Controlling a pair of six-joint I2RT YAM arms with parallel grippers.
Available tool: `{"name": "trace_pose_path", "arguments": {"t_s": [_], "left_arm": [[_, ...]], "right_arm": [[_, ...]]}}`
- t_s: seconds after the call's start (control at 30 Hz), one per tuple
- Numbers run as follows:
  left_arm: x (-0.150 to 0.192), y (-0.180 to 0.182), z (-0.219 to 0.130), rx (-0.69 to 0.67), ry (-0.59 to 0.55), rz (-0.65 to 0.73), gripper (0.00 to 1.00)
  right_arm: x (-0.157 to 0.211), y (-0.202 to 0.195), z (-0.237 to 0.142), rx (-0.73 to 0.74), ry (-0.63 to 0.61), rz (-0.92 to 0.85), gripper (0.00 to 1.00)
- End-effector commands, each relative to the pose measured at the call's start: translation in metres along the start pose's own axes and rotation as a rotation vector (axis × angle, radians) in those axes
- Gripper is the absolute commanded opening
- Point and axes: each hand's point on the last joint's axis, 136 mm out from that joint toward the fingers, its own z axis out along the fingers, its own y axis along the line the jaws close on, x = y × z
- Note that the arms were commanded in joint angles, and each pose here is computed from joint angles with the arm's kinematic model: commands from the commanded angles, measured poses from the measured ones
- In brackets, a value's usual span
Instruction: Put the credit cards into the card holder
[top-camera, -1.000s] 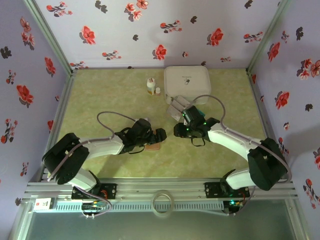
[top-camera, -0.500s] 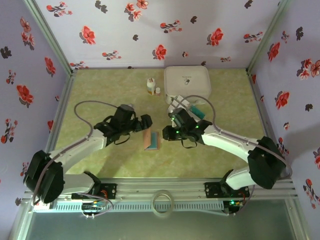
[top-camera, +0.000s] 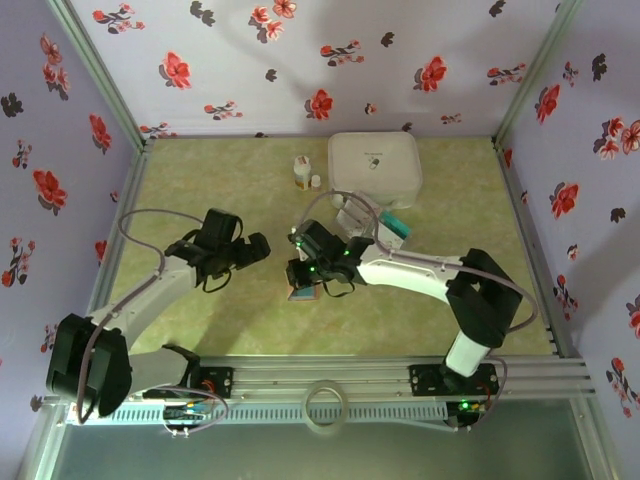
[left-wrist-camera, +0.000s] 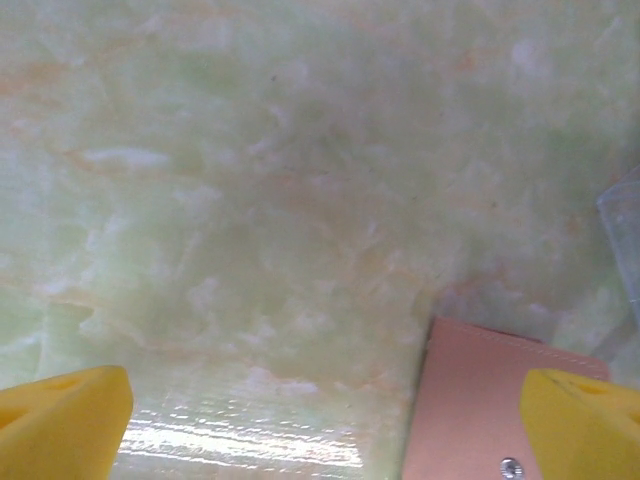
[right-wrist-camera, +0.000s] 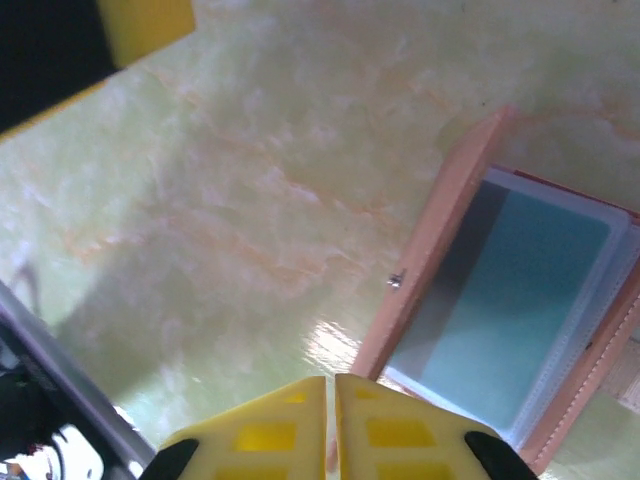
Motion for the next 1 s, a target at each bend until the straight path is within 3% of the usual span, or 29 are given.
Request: {"name": "trace_pose_path", "arguments": {"t_s": [0.0,0.37,0.97], "left_arm": [[0.009,0.015,0.005,-0.056,0.037,0.036,1.00],[0.011,-0.001,0.017,-0.051,0.095,0.133,1.00],[0.029,-0.041,0.059,-0.031,0.168,0.296,1.00]], "right_arm": [[0.002,-0.012,0.005,0.043,0.008,-0.015,0.05],[0.024,-0.047,0.032,0.073,0.050,0.044,0.00],[0.034,-0.059,0.047,0.068,0.065,0.083,0.00]]}}
